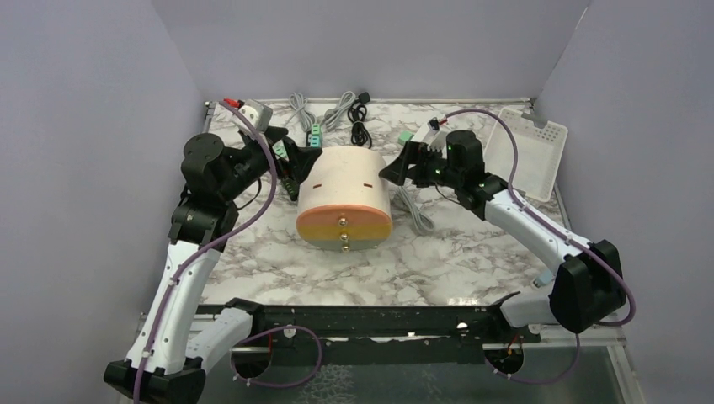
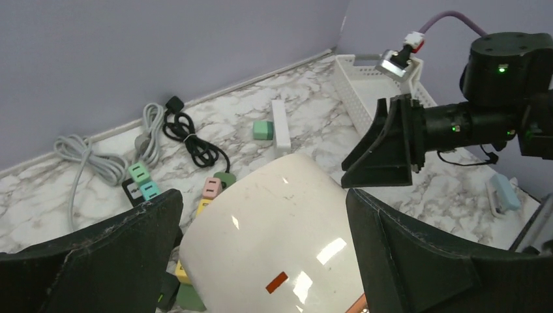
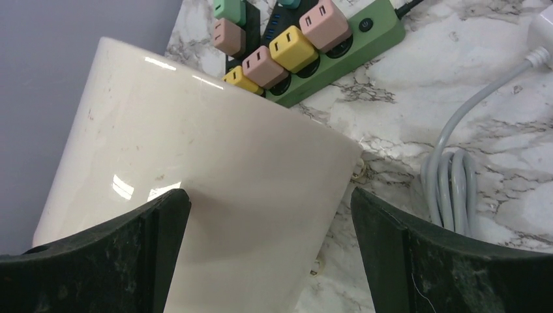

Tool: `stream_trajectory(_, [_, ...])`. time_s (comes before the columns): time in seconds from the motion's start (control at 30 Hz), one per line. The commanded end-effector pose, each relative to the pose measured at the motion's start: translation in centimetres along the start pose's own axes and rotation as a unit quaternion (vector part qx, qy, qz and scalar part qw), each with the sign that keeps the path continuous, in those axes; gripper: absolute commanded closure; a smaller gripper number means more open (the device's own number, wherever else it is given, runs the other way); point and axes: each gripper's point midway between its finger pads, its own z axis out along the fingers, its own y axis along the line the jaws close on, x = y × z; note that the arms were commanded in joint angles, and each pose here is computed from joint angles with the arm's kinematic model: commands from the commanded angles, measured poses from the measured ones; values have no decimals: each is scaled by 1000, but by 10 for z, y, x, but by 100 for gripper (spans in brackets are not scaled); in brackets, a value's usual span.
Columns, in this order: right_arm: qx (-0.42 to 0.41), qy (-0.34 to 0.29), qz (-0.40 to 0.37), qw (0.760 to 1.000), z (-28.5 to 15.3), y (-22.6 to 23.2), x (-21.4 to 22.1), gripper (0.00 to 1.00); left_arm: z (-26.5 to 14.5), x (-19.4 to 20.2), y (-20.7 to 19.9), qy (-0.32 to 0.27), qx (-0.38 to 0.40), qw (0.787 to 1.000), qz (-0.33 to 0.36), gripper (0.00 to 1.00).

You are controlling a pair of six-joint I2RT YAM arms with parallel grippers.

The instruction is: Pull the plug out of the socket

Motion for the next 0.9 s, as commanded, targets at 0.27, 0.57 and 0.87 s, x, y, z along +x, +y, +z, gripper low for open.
stream_trajectory(0.27, [-84,38,1,996,30,30,18,0,6,120,52,132,-132,973,-135,1])
stream_trajectory(0.57, [-108,79,25,991,50,61,63,0,-30,161,30,190,-139,948,-214,1])
stream_trajectory(0.87, [-126,104,67,984,91,115,108,0,-76,171,54,206,-280,909,-228,1])
